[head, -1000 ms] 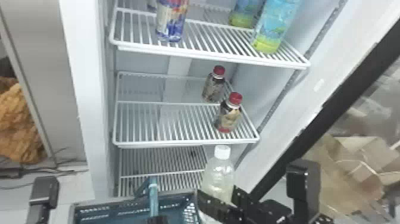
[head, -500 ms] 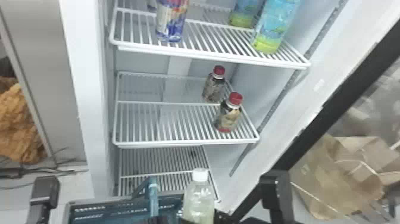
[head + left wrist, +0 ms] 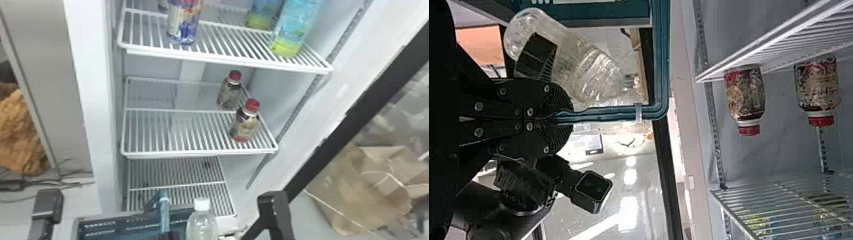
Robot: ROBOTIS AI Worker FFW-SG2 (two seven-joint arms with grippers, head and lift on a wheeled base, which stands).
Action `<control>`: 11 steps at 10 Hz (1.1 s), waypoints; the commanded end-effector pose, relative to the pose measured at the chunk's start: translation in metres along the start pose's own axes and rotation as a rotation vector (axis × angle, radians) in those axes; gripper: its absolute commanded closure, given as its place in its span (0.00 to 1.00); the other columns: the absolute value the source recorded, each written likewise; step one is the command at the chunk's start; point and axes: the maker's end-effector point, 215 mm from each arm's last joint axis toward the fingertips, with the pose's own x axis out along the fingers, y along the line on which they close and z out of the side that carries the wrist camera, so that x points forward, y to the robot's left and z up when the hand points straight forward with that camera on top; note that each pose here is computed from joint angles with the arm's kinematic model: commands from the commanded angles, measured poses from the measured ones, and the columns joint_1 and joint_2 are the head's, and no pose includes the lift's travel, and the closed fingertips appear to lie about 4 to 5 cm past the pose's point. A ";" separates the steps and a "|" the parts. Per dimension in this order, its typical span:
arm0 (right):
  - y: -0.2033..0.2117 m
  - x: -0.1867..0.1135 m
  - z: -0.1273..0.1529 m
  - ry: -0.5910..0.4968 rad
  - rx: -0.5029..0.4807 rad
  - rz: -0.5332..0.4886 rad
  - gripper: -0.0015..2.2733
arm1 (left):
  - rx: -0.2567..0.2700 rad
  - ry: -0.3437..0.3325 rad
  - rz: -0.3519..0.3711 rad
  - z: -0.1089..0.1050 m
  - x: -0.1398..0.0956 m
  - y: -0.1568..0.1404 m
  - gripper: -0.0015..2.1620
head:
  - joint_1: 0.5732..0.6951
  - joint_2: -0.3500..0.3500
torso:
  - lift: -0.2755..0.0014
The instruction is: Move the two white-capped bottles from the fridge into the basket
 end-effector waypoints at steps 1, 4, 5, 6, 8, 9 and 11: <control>-0.001 0.002 -0.003 0.011 0.004 0.001 0.28 | 0.000 -0.001 0.001 0.000 0.000 0.000 0.53 | 1.00 0.01 | 0.06; -0.002 0.003 -0.004 0.014 0.008 0.001 0.24 | 0.000 0.001 0.000 0.000 0.000 0.000 0.53 | 1.00 0.01 | 0.06; -0.002 0.003 -0.001 0.003 0.003 0.001 0.24 | 0.000 0.001 0.000 0.000 0.000 0.000 0.53 | 1.00 0.01 | 0.06; -0.006 0.001 0.004 -0.014 -0.002 -0.013 0.24 | 0.000 0.001 0.000 0.000 0.000 0.000 0.53 | 1.00 0.01 | 0.06; -0.020 -0.011 0.032 -0.104 -0.047 -0.081 0.24 | 0.000 -0.001 -0.001 0.000 0.000 0.000 0.53 | 1.00 0.00 | 0.06; -0.026 -0.020 0.050 -0.164 -0.077 -0.118 0.24 | 0.000 -0.001 -0.001 0.000 0.000 0.000 0.53 | 1.00 0.00 | 0.06; -0.025 -0.036 0.092 -0.329 -0.129 -0.152 0.24 | 0.000 -0.001 -0.001 0.000 0.000 0.000 0.53 | 1.00 0.00 | 0.06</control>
